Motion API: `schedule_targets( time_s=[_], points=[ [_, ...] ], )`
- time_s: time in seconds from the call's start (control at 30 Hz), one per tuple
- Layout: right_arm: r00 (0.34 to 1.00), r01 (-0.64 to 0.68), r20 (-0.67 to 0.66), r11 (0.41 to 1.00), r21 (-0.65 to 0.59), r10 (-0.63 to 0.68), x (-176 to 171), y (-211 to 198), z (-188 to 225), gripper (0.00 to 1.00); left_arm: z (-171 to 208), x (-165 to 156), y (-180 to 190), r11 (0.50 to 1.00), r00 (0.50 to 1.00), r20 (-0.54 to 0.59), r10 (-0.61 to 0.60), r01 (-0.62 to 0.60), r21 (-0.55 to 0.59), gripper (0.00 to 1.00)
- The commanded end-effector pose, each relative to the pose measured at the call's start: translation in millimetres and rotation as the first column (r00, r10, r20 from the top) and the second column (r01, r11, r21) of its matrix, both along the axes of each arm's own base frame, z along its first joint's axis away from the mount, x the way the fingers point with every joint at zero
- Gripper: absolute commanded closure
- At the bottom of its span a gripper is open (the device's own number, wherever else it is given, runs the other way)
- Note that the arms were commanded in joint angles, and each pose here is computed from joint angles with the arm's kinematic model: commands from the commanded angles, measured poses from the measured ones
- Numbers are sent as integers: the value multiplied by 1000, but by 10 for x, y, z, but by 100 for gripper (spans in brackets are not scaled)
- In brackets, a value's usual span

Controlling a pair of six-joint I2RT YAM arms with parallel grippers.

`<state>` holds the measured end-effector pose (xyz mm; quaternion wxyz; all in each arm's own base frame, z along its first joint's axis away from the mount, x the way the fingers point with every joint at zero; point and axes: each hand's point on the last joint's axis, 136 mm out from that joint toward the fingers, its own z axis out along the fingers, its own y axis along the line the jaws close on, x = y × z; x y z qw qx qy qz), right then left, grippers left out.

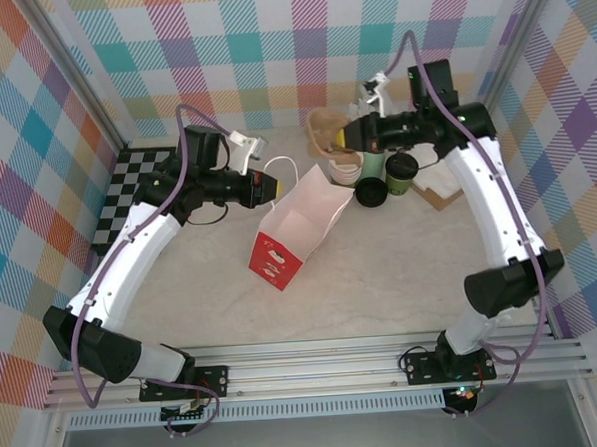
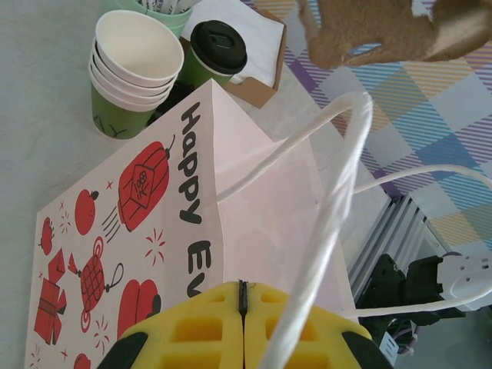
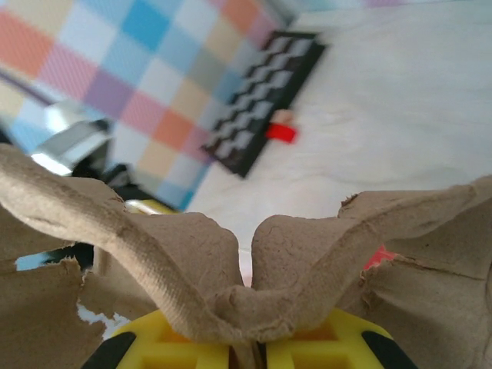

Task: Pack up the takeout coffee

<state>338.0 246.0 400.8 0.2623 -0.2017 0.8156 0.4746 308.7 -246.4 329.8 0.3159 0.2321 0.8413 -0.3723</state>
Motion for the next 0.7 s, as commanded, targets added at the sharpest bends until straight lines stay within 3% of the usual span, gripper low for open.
schedule_targets(
  time_s=[0.0,0.3,0.53,0.67],
  points=[
    [971,-237,-6,963,129,240,-421,245,229,97,46,33,19,1000,1000,21,-6,7,-17,100],
    [909,-377,-119,910,171,399,-700,461,-88,96,-15,140,98,998,998,-5,57,-57,-15,100],
    [890,-368,-214,912,179,402,-775,459,-382,95,-43,242,204,990,989,-37,144,-144,4,100],
    [919,-276,-284,961,31,273,-609,446,-738,95,-61,237,209,989,988,-39,147,-147,5,99]
  ],
)
